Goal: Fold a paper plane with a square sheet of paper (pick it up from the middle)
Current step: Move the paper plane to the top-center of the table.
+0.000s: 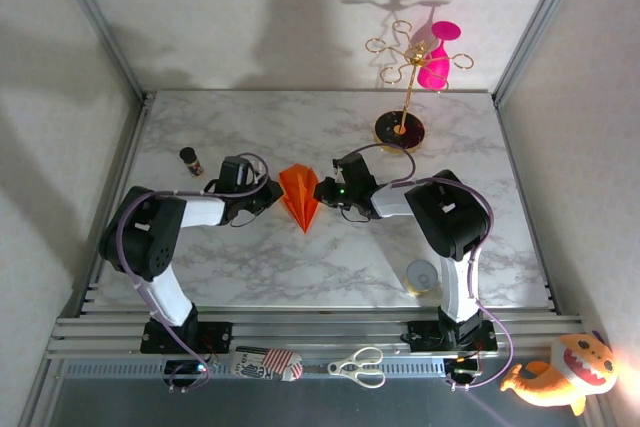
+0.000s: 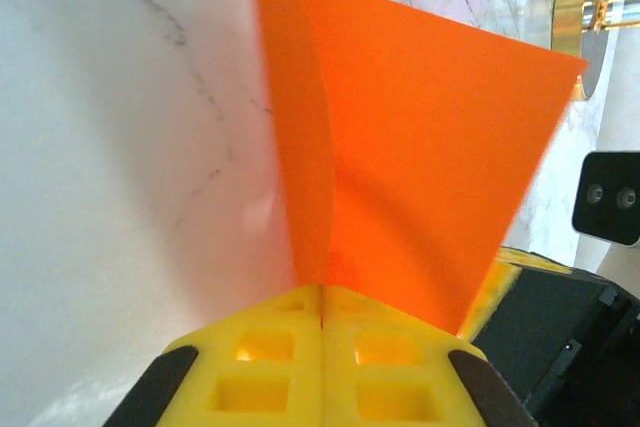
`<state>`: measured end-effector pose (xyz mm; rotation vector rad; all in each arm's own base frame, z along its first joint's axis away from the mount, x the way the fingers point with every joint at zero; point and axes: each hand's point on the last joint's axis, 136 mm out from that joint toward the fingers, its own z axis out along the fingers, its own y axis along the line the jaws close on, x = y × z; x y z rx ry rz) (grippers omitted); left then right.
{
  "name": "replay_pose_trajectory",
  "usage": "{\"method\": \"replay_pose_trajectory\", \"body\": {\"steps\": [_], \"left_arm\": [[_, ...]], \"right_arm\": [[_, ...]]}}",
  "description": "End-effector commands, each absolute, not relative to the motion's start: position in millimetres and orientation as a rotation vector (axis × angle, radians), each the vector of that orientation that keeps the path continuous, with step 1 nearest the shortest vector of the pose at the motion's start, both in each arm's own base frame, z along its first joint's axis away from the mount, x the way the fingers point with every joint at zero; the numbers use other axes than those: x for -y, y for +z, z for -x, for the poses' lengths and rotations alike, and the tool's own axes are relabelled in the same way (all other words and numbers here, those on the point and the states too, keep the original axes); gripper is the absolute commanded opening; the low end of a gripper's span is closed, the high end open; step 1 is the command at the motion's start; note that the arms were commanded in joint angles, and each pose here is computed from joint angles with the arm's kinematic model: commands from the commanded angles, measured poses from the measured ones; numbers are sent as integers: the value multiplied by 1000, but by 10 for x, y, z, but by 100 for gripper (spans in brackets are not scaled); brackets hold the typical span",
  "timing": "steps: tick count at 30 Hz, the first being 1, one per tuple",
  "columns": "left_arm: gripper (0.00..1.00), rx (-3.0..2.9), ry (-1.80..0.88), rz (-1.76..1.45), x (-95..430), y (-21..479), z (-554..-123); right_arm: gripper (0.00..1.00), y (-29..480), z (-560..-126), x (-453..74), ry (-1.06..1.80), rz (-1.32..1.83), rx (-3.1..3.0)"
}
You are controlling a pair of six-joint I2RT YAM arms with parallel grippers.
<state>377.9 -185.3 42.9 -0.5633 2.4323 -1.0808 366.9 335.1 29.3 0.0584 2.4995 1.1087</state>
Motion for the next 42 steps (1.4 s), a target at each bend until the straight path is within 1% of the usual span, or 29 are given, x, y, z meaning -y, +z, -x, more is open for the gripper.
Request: {"method": "replay_pose_trajectory", "body": {"steps": [1, 12, 16, 23, 27, 30, 34, 42], "left_arm": [[0, -2389, -1030, 641, 1757, 447, -3778], [0, -2373, -1028, 764, 1681, 275, -3668], [8, -2387, -1043, 728, 1729, 325, -3697], [26, -2436, -981, 609, 1735, 535, -3709], [31, -2458, -925, 558, 1699, 662, -3652], [32, -2481, -906, 519, 1743, 725, -3574], [31, -2518, -908, 466, 1928, 730, -3470], [33, -2565, -930, 414, 2134, 617, -3458]], "right_arm": [[4, 356, -3696, -3301, 1119, -101, -2468], [4, 249, -3628, -3257, 1134, -155, -2486], [5, 238, -3606, -3282, 1152, -140, -2496], [6, 250, -3588, -3339, 1181, -92, -2500], [6, 266, -3599, -3353, 1182, -78, -2498], [6, 265, -3603, -3361, 1183, -75, -2500], [6, 255, -3601, -3366, 1182, -73, -2503], [6, 239, -3604, -3364, 1180, -75, -2507]]}}
